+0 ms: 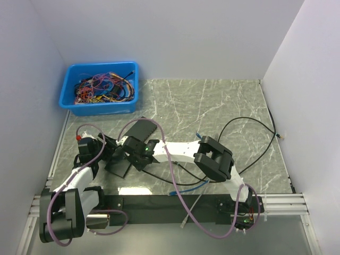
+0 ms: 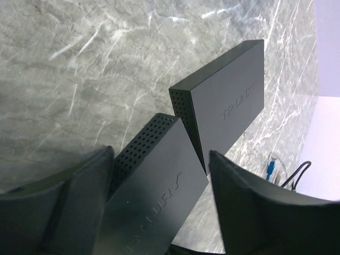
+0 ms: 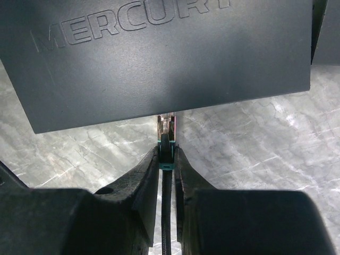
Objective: Insert the plug into the switch port
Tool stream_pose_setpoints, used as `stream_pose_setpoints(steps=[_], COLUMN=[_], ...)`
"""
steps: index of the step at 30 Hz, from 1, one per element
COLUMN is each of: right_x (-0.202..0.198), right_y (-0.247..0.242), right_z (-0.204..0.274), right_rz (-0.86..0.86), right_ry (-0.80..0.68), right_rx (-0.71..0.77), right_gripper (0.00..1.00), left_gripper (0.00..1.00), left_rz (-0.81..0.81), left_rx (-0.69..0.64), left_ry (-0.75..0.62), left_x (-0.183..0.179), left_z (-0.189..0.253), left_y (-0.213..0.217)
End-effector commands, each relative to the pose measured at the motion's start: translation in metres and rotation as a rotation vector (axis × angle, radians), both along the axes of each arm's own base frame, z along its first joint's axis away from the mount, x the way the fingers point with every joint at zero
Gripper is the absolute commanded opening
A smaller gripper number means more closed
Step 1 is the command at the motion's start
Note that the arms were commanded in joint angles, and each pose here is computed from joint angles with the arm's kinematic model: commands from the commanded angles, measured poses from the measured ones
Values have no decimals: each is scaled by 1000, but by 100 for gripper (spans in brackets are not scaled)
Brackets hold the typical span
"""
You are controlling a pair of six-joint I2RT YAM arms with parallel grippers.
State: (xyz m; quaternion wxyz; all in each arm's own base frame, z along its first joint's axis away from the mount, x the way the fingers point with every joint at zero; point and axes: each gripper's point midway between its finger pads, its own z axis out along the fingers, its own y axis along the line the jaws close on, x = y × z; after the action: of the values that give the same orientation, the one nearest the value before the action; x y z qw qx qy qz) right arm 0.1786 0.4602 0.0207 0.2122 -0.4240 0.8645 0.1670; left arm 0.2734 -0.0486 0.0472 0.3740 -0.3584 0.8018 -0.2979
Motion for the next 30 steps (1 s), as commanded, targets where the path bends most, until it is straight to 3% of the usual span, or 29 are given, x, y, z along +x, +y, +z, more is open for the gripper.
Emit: stream_pose_setpoints(steps=[1,5,11,30], right_x=[3,1,2,36], right_y=[32,32,33,25], right_z=[38,42,49,61], right_rz=[31,34,30,-31], right_ry=[-38,-45,-54,-103], right_rx=[141,145,148,130], right_gripper=[0,0,0,0], left_gripper=[73,60,51,46], left_rz=[-44,-40,-35,-53], left_rx=[-54,-55,-57,-40], left_ry=[-41,-32,-9,-3], left_x=[4,3,-3,-3], left_z=[10,7,1,-2], left_y=[-11,-11,-11,-11])
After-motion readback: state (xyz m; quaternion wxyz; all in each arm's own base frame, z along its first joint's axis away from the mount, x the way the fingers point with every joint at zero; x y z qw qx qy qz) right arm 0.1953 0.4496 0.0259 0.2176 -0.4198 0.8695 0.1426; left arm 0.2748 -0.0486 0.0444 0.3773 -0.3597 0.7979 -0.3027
